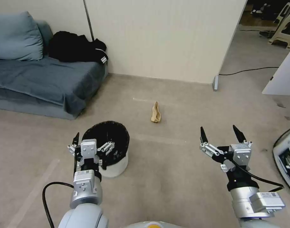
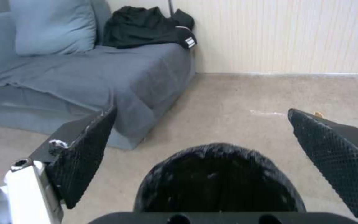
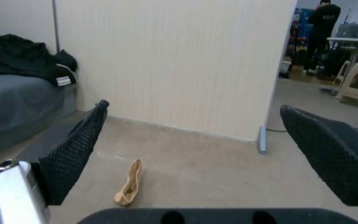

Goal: Pick up the trash bin, then pick up the garbage from the floor and place it into the trash bin.

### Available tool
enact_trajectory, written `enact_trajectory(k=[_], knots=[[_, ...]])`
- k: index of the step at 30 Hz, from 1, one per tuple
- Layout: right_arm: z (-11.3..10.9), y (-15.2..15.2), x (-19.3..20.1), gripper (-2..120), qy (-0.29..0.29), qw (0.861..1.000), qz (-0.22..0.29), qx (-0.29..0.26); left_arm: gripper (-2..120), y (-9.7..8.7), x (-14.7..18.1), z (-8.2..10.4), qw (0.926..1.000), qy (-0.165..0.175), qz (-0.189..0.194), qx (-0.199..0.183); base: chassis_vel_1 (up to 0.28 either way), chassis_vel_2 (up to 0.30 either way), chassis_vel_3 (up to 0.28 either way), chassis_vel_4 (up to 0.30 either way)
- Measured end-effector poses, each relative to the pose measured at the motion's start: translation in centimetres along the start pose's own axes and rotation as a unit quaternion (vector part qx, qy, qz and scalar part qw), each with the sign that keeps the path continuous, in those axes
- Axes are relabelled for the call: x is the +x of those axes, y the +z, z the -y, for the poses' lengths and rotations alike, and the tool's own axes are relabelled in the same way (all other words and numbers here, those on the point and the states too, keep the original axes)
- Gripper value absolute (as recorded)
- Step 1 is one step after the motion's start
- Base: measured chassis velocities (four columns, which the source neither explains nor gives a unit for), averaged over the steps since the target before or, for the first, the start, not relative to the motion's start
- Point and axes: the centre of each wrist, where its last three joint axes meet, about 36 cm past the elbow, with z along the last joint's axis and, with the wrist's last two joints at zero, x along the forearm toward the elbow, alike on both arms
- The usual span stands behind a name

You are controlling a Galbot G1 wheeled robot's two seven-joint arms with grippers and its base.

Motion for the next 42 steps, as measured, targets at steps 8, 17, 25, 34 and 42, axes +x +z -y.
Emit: enact_trajectory(k=[8,17,25,34,42], knots=[[0.0,0.4,-0.1,100,-0.004,1.000,0.010,-0.002,100,0.1,-0.1,0.1,1.0000,-0.001,-0.002,-0.001,-0.145,0.136,0.106,-0.140],[0.0,0.9,-0.1,100,-0.005,1.000,0.018,0.003,100,0.2,-0.1,-0.1,1.0000,-0.001,-0.002,-0.005,0.000,0.000,0.000,0.000],[0.0,1.3,-0.2,100,-0.006,1.000,0.020,0.016,100,0.0,-0.2,-0.8,0.9998,-0.008,-0.016,-0.010,0.000,0.000,0.000,0.000],[0.0,1.5,-0.3,100,-0.006,1.000,0.016,0.014,100,0.7,-1.1,-1.7,0.9954,-0.002,-0.090,0.032,0.000,0.000,0.000,0.000],[0.1,1.0,-0.4,100,-0.005,1.000,0.019,0.010,100,1.8,-3.6,-2.8,0.9847,-0.025,-0.156,0.073,0.000,0.000,0.000,0.000]])
